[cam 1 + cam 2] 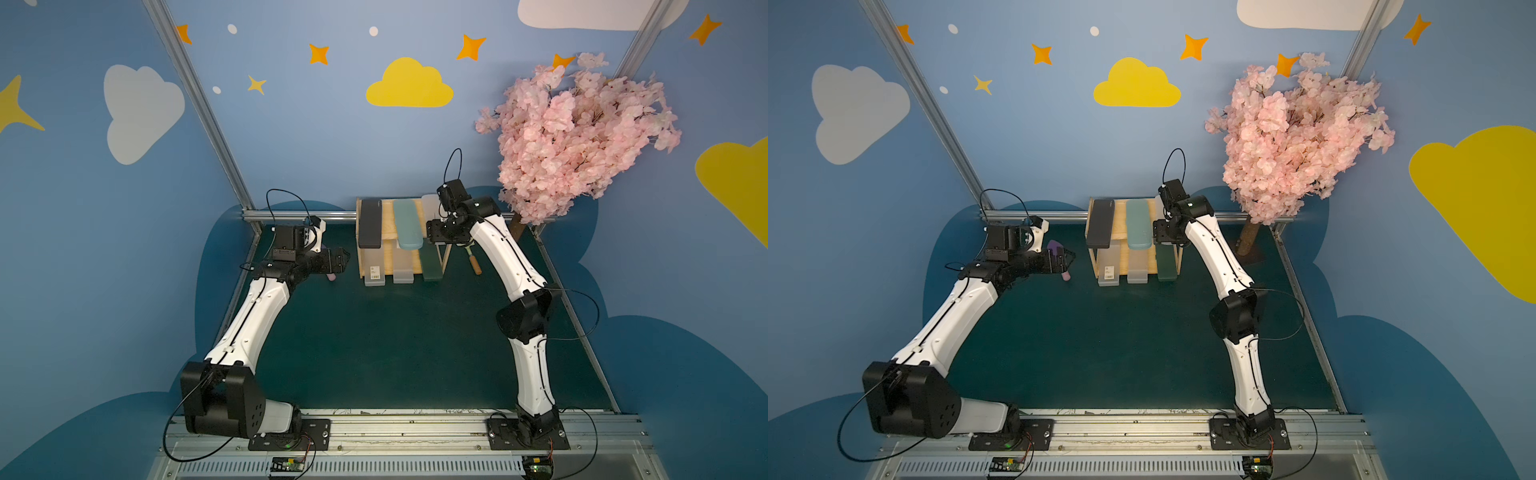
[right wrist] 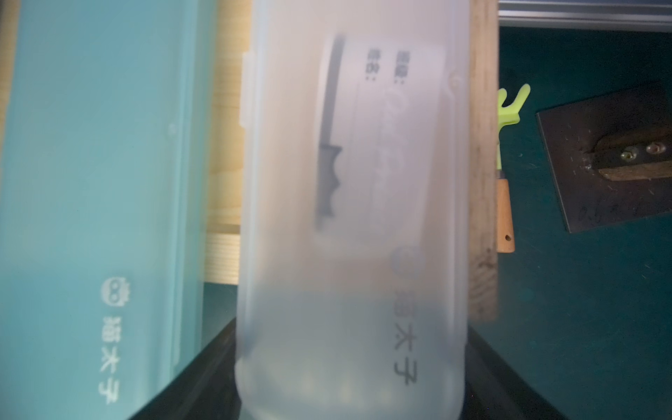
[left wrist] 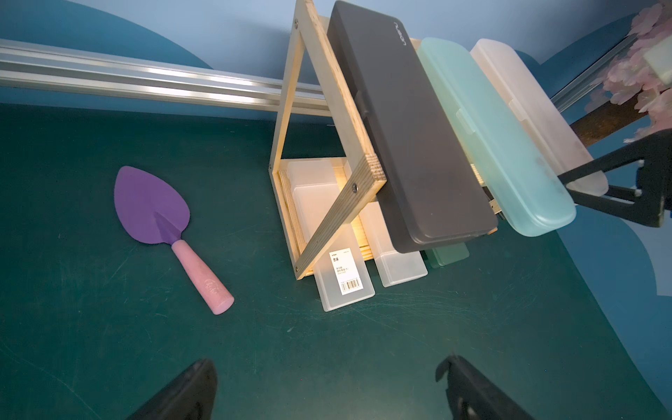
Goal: Remove the pencil cases from the shelf
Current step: Pick up the pencil case from the shelf, then place the pencil case at the center of the board.
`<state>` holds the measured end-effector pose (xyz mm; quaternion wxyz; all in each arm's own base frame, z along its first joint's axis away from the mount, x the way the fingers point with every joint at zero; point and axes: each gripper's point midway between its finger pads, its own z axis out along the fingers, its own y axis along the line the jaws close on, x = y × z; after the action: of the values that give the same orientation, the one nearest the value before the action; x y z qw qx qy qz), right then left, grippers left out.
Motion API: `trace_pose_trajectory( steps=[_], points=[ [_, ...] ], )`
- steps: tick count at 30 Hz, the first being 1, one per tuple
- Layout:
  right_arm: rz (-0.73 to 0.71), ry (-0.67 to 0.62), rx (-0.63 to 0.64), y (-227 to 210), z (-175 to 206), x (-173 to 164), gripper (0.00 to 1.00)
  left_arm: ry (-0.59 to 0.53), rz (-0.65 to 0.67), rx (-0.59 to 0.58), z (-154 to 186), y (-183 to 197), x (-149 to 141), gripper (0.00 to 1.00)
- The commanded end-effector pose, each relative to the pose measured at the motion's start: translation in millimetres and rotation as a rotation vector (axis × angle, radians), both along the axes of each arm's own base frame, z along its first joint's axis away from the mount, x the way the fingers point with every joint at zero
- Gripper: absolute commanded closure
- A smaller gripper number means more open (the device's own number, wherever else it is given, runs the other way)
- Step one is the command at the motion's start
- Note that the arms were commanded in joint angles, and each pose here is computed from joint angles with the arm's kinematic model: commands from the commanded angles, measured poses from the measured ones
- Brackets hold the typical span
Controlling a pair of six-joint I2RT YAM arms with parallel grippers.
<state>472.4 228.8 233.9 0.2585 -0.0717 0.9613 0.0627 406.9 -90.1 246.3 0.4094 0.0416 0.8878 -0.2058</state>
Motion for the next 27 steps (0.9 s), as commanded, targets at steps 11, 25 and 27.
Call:
trace_pose_trajectory(
  steps=[11, 25, 27],
  points=[
    [-0.006, -0.024, -0.051, -28, 45, -65, 0.27, -0.016, -0.025, -0.017, 15, -6, -7, 0.00],
    [-0.053, 0.007, -0.016, -69, 47, -183, 0.27, -0.036, -0.036, -0.046, 33, -11, -25, 0.00],
    [-0.061, 0.005, 0.003, -79, 43, -205, 0.28, -0.039, -0.036, -0.051, 34, -13, -28, 0.00]
  ],
)
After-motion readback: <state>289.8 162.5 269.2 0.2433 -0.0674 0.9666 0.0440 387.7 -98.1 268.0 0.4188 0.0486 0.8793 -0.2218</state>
